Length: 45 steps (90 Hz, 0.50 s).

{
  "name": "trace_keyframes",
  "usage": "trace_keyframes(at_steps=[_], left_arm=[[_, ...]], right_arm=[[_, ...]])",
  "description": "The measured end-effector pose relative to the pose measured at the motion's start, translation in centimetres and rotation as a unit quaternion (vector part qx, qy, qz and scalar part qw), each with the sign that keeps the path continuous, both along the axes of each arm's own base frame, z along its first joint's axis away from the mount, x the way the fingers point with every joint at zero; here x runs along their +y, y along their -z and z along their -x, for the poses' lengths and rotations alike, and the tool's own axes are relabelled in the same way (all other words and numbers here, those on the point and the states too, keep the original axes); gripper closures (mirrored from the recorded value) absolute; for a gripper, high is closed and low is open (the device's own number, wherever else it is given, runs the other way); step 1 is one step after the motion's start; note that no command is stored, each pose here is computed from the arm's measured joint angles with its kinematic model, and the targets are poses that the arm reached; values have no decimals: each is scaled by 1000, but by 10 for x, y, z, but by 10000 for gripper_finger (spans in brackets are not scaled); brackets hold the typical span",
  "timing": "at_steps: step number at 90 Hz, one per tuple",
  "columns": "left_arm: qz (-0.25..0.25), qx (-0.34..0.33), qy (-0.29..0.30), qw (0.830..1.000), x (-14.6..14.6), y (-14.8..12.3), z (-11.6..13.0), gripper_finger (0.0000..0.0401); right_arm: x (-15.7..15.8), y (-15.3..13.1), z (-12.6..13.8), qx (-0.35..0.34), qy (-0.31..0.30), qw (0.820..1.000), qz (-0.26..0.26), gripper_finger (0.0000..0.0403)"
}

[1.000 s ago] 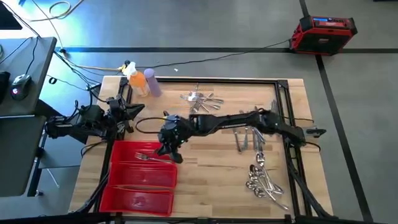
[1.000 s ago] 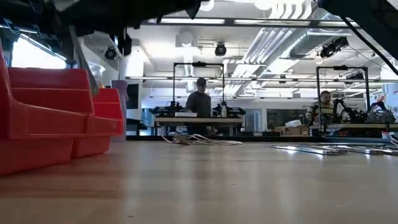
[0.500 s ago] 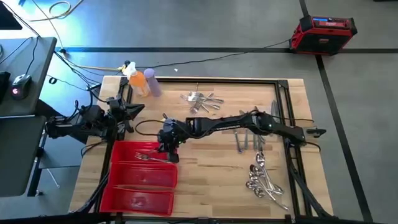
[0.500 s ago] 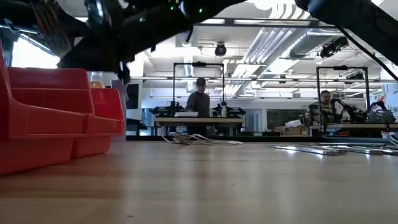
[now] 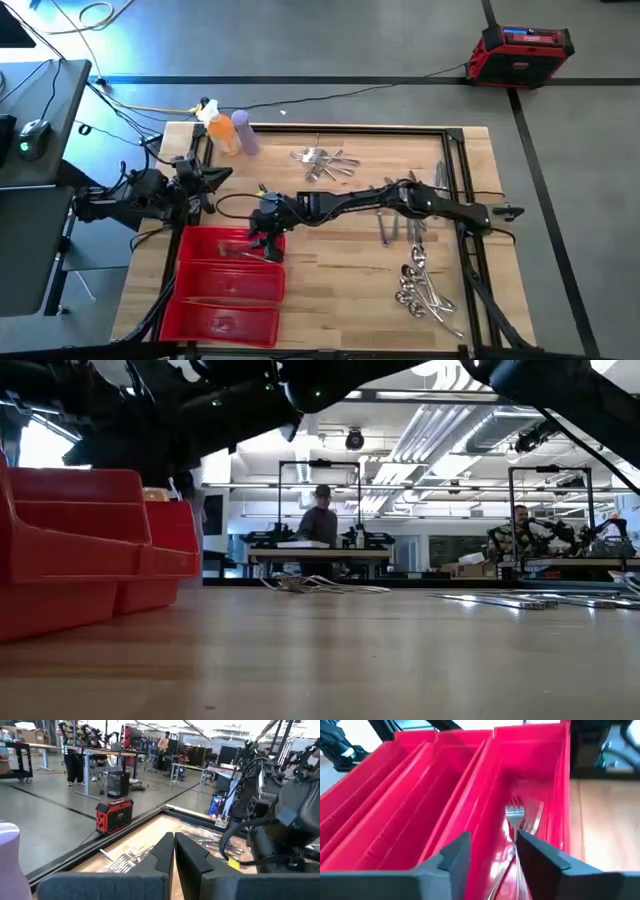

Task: Sort silverware
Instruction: Put the silver fork in the top red bin

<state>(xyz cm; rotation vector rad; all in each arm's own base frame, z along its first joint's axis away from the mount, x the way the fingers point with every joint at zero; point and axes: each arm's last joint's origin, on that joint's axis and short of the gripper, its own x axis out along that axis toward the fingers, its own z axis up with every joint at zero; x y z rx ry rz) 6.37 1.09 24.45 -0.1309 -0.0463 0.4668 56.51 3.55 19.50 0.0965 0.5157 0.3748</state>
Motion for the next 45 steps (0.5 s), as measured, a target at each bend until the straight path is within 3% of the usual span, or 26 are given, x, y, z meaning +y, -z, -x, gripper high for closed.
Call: trace_keyframes(at_steps=[14,26,38,45], left_arm=[[0,-1,0,1000,0,0,0,401],[1,0,3,1000,0,0,0,401],[0,4,8,1000,0,0,0,401],[0,7,8,1000,0,1,0,401]], right_arm=[[-16,-43,3,2,-13,999,47,227],[-33,-76,31,23,3,996,92,235],[-52,-98,67,125,62,972,190,253],[-68,-97,85,205,76,952,213,264]])
